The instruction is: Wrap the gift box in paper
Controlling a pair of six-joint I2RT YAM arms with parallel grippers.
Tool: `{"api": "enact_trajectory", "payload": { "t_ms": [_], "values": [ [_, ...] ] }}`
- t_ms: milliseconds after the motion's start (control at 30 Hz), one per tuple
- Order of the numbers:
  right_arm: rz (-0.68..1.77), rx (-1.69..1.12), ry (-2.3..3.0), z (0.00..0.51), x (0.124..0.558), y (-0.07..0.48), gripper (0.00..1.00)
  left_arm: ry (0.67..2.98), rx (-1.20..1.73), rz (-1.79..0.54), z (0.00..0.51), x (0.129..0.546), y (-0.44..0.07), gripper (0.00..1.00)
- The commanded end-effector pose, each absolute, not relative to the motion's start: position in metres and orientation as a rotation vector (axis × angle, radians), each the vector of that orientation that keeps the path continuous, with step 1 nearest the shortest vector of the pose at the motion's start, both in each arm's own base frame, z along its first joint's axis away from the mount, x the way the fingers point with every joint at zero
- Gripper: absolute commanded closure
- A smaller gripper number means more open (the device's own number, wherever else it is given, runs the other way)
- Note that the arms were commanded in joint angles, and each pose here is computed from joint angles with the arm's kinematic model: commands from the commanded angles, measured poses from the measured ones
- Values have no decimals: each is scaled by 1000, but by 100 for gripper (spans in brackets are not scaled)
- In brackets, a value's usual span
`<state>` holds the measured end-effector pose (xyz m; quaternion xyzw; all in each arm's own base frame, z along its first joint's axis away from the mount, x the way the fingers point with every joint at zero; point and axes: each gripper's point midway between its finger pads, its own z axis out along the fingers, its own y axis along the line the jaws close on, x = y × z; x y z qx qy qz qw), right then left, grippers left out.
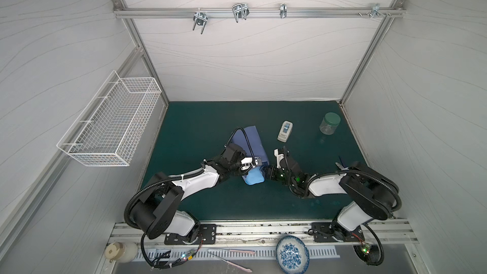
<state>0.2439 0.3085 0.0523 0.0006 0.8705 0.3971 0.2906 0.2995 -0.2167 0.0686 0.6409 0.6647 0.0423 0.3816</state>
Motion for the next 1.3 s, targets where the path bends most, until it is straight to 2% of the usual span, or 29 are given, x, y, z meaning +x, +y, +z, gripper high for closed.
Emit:
{"api": "enact_trajectory", "payload": {
  "t_ms": [0,567,1267],
  "values": [
    [1123,62,2248,68,253,319,96,1803,1715,86,44,283,-205,31],
    [1051,137,2232,44,264,317,95,1804,1710,83,45,283,-205,32],
    [938,53,2295,13,251,304,90,1807,1702,87,46,284,-205,32]
  ]
}}
